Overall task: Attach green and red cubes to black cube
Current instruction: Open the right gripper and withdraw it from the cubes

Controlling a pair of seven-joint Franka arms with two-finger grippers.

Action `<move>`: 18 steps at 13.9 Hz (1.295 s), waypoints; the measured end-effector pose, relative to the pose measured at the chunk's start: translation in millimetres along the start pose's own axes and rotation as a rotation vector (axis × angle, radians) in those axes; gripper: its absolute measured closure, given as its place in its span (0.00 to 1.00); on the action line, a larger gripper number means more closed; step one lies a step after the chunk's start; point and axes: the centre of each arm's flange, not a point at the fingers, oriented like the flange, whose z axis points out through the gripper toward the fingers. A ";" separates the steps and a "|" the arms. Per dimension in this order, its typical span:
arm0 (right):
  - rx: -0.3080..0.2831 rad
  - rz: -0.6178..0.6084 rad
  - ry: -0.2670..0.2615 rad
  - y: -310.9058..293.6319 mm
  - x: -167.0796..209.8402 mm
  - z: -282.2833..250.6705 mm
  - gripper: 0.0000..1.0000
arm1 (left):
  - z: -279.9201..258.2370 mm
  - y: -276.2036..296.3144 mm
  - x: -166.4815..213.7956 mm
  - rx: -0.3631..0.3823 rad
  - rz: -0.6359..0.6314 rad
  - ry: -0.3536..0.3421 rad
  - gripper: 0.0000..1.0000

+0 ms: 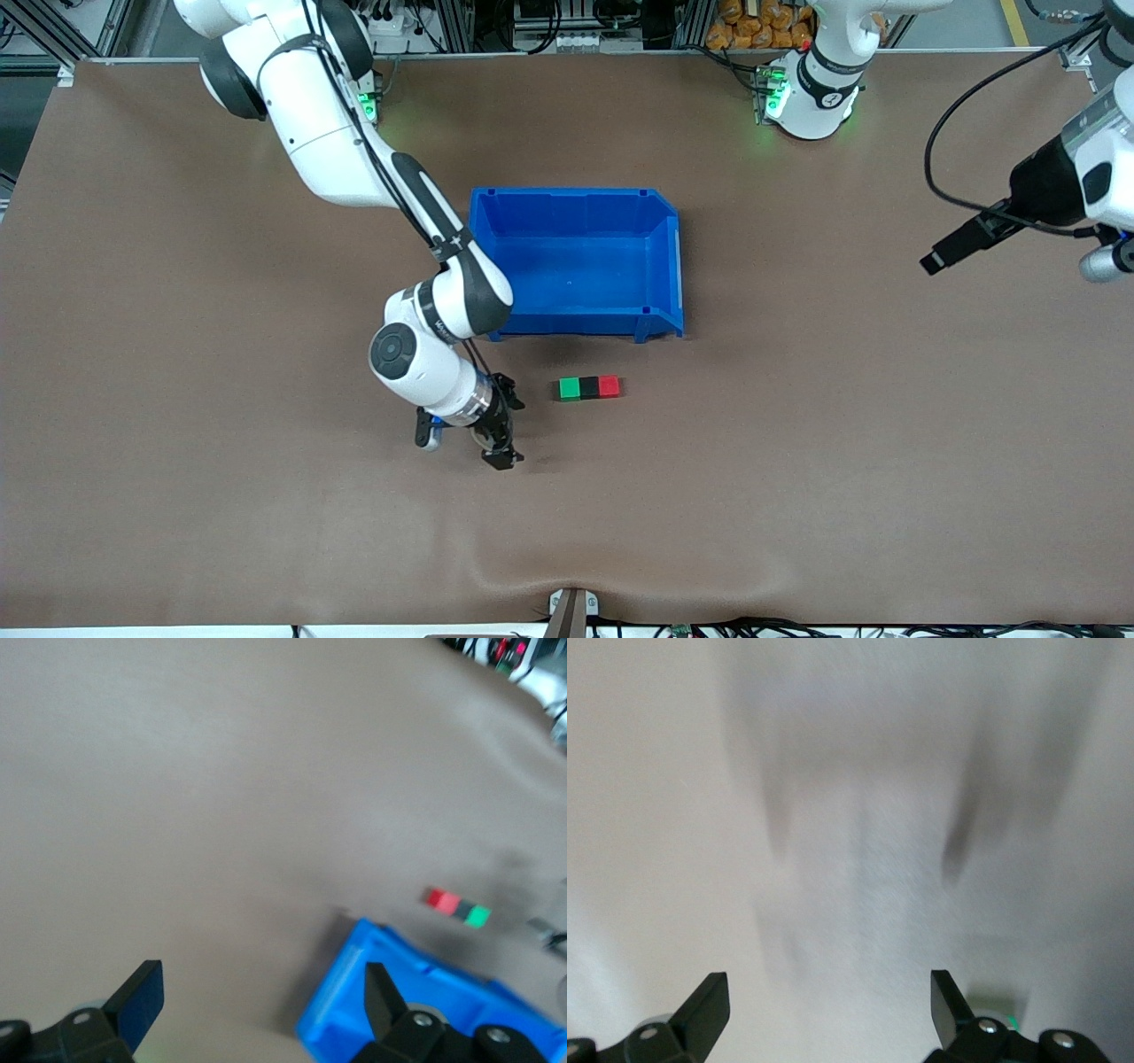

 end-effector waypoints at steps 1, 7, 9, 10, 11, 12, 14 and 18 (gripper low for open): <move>0.010 0.005 0.000 -6.2 7.6 -4.7 0.00 | -1.2 -6.0 -4.8 0.050 0.071 -0.008 0.00; 0.068 -0.034 0.011 -40.5 51.5 -42.9 0.00 | 0.3 1.8 -33.7 0.177 0.343 -0.090 0.00; 0.054 -0.066 0.020 -49.1 75.2 -53.8 0.00 | -3.1 3.3 -40.2 0.181 0.400 -0.103 0.00; 0.036 -0.089 0.023 -51.8 85.6 -58.8 0.00 | -6.2 2.4 -42.2 0.180 0.418 -0.103 0.00; 0.016 -0.120 0.024 -54.5 96.1 -65.4 0.00 | -9.4 1.6 -43.7 0.179 0.423 -0.099 0.00; -0.009 -0.151 0.024 -56.6 107.1 -72.2 0.00 | -11.4 1.8 -44.1 0.177 0.424 -0.095 0.00; -0.056 -0.208 0.021 -60.3 127.6 -87.7 0.00 | -12.9 1.4 -43.4 0.176 0.422 -0.092 0.00; -0.138 -0.338 0.080 -62.2 154.2 -111.3 0.00 | -16.0 -0.6 -41.8 0.173 0.417 -0.086 0.00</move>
